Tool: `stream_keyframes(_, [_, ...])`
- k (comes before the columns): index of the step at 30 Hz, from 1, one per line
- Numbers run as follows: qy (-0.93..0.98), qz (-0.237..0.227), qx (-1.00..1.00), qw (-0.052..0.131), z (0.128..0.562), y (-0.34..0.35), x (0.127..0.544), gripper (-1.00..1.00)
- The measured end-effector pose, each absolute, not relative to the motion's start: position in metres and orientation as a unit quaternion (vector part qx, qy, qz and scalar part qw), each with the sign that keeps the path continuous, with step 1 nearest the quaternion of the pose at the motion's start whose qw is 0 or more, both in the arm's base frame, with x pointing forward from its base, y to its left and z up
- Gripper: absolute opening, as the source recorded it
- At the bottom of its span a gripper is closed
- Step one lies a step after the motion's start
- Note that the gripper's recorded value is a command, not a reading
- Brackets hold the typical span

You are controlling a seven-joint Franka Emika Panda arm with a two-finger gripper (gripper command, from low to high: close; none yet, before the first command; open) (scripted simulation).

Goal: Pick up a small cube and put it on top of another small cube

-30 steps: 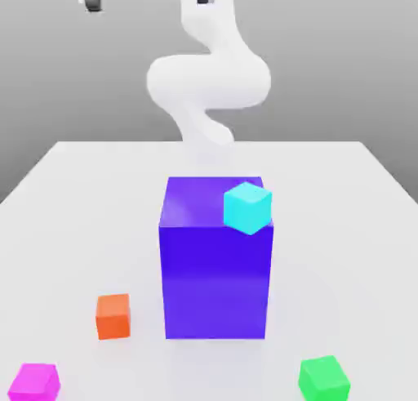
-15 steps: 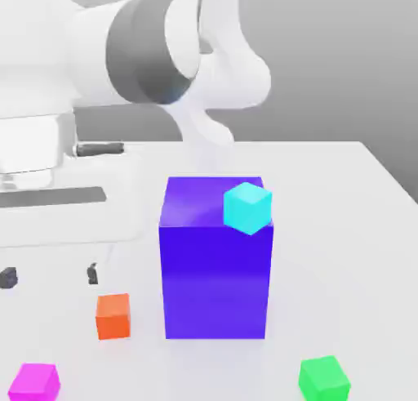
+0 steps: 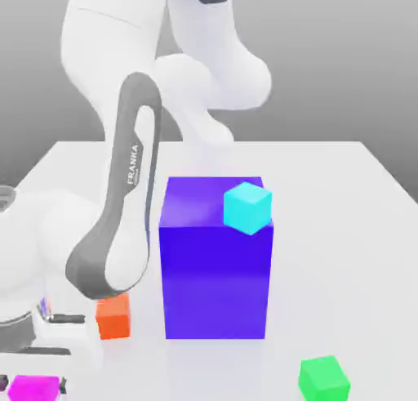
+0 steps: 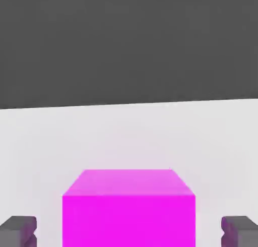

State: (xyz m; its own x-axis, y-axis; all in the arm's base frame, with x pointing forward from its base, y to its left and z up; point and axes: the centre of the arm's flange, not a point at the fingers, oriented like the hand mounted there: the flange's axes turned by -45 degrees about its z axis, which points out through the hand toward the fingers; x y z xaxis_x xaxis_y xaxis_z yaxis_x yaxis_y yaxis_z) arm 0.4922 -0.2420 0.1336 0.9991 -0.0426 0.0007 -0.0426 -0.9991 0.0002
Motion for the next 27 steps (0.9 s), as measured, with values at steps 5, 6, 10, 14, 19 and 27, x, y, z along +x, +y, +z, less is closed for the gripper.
stream_keyframes(5, [-0.021,0.000,1.000,0.000,0.144,-0.242,0.493,-1.00])
stream_keyframes(6, [-0.021,0.000,1.000,0.001,0.157,-0.242,0.493,-1.00])
stream_keyframes(10, [0.035,-0.003,0.999,-0.008,0.193,-0.187,0.509,-1.00])
stream_keyframes(14, [0.137,-0.006,0.990,-0.014,0.205,-0.087,0.523,-1.00])
stream_keyframes(19, [0.269,-0.005,0.963,-0.011,0.224,0.038,0.512,-1.00])
stream_keyframes(27, [0.386,-0.001,0.922,-0.001,0.187,0.150,0.488,1.00])
